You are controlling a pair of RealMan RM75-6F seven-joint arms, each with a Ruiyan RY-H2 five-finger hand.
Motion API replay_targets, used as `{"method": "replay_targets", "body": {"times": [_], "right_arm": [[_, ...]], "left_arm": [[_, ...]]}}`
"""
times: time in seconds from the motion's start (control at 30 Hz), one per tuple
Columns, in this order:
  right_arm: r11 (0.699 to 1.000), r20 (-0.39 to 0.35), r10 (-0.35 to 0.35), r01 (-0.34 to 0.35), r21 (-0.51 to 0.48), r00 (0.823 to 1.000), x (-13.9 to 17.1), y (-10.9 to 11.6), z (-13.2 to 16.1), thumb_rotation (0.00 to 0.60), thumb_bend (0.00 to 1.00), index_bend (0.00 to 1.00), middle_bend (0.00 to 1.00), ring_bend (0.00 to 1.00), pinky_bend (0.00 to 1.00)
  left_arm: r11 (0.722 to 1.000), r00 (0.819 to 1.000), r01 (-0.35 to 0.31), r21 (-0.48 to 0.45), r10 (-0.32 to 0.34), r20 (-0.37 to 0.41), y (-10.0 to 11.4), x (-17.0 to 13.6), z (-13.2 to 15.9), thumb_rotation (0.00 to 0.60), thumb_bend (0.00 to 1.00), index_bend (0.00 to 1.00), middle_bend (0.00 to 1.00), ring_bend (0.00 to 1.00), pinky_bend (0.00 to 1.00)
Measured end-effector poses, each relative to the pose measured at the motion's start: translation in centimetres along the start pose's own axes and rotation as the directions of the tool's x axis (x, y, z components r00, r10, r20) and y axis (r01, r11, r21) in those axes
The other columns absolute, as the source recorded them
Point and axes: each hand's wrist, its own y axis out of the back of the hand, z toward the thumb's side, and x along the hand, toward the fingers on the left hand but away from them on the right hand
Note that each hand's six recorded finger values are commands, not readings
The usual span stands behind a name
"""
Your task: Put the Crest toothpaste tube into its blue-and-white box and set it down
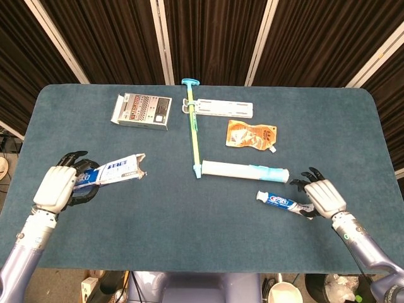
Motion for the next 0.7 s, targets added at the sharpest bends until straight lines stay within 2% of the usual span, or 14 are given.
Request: {"method": "replay_targets", "body": {"times": [0.1, 0.3, 0.7], "right_arm": [[1.000, -0.013, -0.002, 0.002, -0.004, 1.000, 0.0, -0.3, 0.4, 0.600, 0.19, 0.27, 0.43, 0.16, 0.00], [1.000, -0.014, 0.000, 0.000, -0.014, 1.000, -0.2, -0.9, 0.4, 0.600, 0.19, 0.27, 0.44, 0.16, 0.00], [0.999, 0.008, 0.006, -0.006, -0.040, 1.000, -0.7, -1.9, -0.7, 0.600, 0.19, 0.27, 0.45, 0.17, 0.00]], "left_arm": [[0.998, 1.000, 0.019, -0.063, -0.019, 0.004, 0.2, 0.4, 0.4, 0.600, 0.38, 0.43, 0.39, 0.15, 0.14], [0.990, 0.999, 0.053, -0.132, -0.053, 0.005, 0.7, 1.1, 0.7, 0.600, 0.38, 0.43, 0.39, 0.15, 0.14], [0.985, 0.998, 0.065, -0.158, -0.063, 0.018, 0.3, 1.2, 0.9, 0.600, 0.38, 0.44, 0.39, 0.15, 0.14]]}}
